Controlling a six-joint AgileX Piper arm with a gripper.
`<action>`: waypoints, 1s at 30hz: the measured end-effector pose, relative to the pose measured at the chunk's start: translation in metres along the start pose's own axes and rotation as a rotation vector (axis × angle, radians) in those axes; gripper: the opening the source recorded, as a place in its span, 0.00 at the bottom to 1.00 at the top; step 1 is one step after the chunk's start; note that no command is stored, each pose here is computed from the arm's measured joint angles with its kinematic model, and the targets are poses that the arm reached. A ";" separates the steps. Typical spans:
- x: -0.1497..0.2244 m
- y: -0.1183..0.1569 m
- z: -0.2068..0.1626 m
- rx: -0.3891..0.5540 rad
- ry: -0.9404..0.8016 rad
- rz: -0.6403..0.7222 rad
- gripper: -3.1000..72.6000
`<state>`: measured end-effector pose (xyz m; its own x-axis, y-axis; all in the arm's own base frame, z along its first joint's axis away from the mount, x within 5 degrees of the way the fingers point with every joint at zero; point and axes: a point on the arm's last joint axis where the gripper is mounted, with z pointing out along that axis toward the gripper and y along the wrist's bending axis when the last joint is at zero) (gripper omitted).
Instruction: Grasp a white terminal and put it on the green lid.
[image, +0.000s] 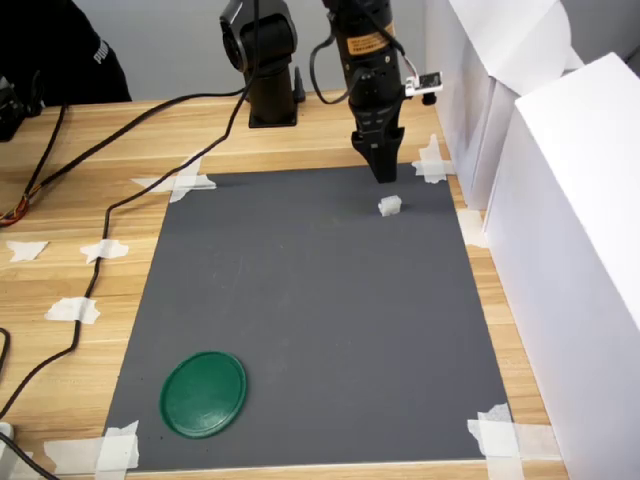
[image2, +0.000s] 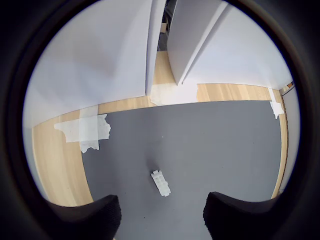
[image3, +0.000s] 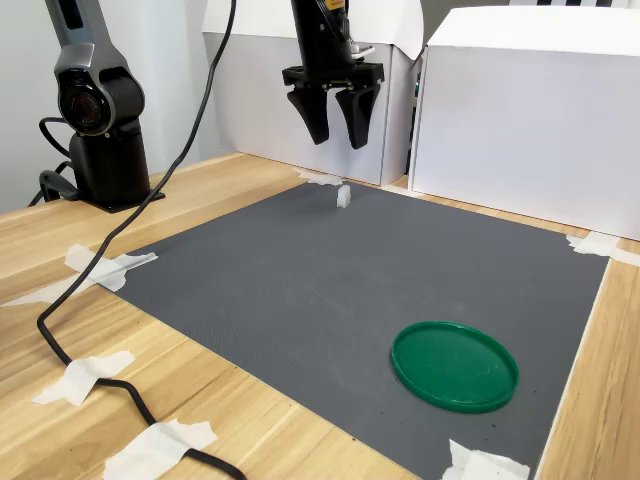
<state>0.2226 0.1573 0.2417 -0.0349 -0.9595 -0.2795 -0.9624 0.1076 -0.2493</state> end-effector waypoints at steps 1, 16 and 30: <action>0.000 0.000 0.004 -0.007 0.005 -0.004 0.96; -0.002 -0.003 0.035 -0.081 0.036 -0.057 0.96; -0.001 -0.003 0.060 -0.122 0.068 -0.065 0.95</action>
<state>0.2414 0.1730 0.1873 0.0147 -0.9794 -0.2015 -0.9888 0.0157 -0.1487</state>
